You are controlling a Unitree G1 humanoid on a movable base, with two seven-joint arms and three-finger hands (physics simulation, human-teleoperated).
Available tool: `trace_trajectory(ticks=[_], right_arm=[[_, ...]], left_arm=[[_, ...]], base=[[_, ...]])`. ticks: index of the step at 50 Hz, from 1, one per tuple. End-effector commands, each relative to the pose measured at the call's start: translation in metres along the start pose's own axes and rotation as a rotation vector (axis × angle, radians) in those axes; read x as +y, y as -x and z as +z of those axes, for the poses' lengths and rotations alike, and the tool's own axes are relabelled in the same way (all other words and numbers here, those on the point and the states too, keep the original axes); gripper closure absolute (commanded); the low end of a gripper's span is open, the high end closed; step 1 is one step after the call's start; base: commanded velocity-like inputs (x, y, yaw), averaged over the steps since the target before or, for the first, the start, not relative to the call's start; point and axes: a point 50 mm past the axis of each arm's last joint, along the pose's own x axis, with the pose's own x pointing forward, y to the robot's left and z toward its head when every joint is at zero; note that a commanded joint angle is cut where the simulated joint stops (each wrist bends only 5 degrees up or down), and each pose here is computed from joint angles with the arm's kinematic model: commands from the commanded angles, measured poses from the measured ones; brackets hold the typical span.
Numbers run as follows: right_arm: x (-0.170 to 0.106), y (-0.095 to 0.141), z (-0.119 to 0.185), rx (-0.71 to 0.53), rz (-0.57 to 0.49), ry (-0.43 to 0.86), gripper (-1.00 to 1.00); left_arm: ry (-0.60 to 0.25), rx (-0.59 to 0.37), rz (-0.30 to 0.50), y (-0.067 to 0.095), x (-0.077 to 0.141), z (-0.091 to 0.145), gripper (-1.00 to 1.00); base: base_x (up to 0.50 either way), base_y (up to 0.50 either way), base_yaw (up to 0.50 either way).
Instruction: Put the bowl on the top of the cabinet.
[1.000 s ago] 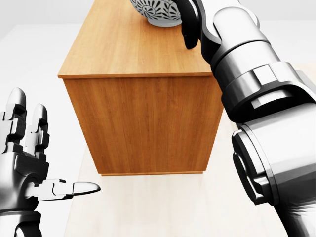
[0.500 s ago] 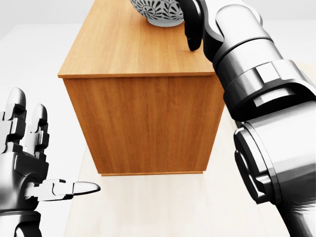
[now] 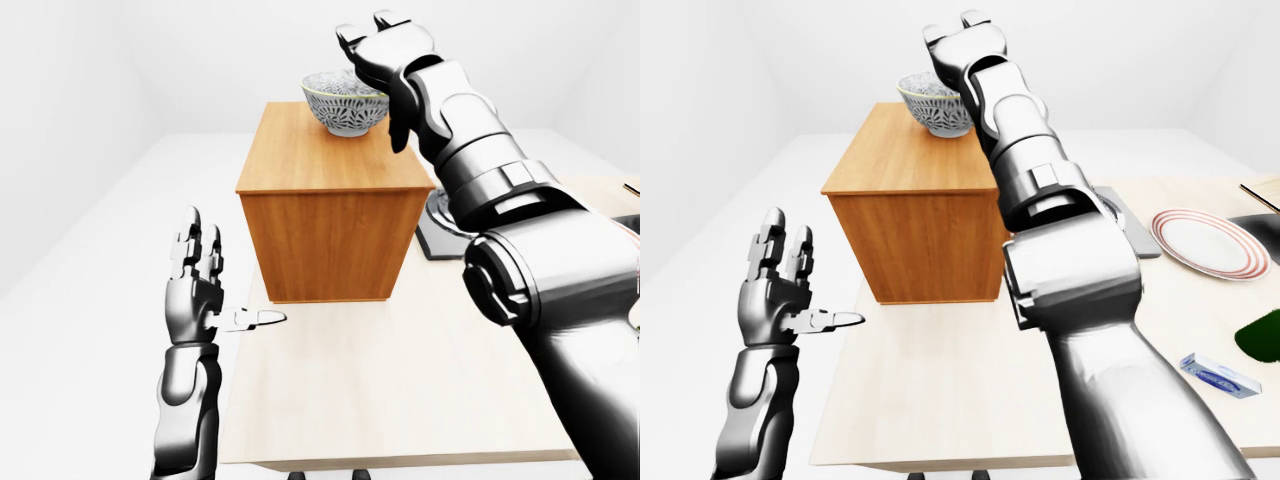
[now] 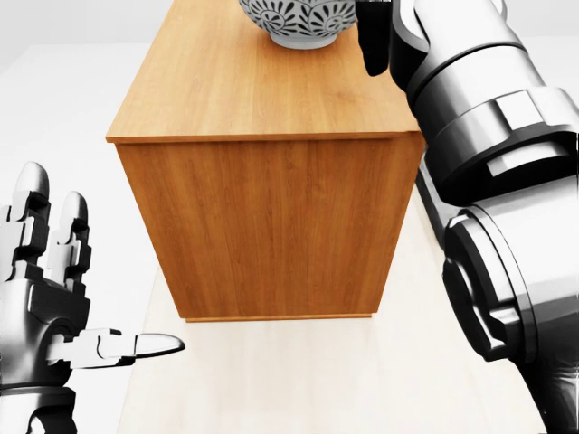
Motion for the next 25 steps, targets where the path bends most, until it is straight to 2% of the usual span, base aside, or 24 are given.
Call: trace_trajectory(ticks=[1,25], right_arm=[[-0.163,0.114,-0.198,0.589,-0.266,0.100,-1.00],[-0.161,0.131,-0.220,0.678,-0.240,0.150,-1.00]], left_arm=[[-0.008,0.027,0.002,0.001,0.000,-0.006,-1.00],[-0.012,0.019,-0.002,0.002,-0.002,-0.004,-1.00]], base=[[0.00,0.00,0.00],[0.00,0.00,0.00]])
